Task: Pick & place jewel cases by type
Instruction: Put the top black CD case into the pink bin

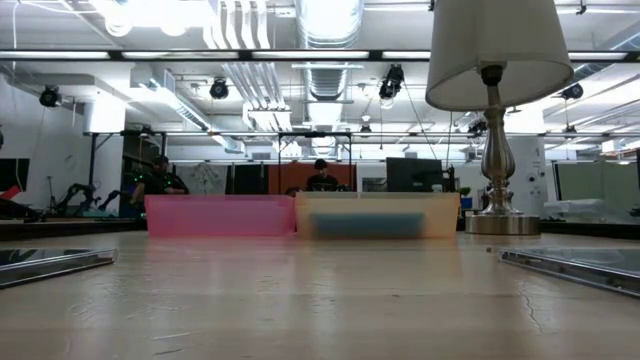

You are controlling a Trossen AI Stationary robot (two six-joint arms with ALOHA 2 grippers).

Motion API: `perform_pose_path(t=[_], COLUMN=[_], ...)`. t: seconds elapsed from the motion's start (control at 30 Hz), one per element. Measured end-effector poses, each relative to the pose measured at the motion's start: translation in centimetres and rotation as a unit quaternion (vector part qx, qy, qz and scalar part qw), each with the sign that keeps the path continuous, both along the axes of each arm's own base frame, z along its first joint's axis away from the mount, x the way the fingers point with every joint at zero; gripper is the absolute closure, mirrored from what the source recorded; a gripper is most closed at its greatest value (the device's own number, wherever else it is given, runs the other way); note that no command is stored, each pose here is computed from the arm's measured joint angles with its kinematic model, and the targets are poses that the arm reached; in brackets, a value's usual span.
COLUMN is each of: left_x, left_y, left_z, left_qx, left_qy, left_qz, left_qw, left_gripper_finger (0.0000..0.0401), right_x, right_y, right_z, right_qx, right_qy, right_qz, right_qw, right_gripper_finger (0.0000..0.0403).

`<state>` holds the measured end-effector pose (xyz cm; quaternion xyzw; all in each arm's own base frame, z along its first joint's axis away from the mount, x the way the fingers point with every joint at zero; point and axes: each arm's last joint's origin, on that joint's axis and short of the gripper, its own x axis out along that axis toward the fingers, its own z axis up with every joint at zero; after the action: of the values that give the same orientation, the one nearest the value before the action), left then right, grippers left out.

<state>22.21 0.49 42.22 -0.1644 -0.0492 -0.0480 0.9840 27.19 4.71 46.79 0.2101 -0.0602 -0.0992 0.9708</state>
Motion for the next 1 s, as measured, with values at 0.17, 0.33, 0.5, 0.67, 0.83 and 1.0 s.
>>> perform_pose_path(t=[0.17, 0.33, 0.5, 0.67, 0.83, 1.0], left_x=[0.20, 0.20, 0.20, 0.20, 0.20, 0.18], left_y=[0.01, 0.01, 0.01, 0.00, -0.02, -0.03], left_z=[-0.16, -0.17, -0.17, -0.17, -0.18, -0.18], left_qx=[-0.008, -0.015, -0.017, -0.017, -0.019, -0.033], left_qy=[0.006, 0.007, 0.007, 0.007, 0.007, 0.009], left_qz=[-0.001, -0.002, -0.002, -0.002, -0.003, -0.007], left_qw=[1.000, 1.000, 1.000, 1.000, 1.000, 0.999], left_gripper_finger=[0.0277, 0.0281, 0.0311, 0.0353, 0.0380, 0.0374], right_x=[0.09, -0.12, -0.09, -0.09, -0.09, 0.06], right_y=[0.02, -0.03, -0.02, -0.02, -0.02, 0.01], right_z=[-0.02, 0.13, 0.10, 0.09, 0.08, -0.03], right_qx=[0.000, 0.000, 0.000, 0.000, -0.002, -0.002], right_qy=[0.001, -0.002, -0.001, -0.001, 0.000, 0.002], right_qz=[0.000, 0.000, 0.000, 0.000, 0.000, -0.001], right_qw=[1.000, 1.000, 1.000, 1.000, 1.000, 1.000], right_gripper_finger=[0.0369, 0.0369, 0.0369, 0.0369, 0.0369, 0.0369])
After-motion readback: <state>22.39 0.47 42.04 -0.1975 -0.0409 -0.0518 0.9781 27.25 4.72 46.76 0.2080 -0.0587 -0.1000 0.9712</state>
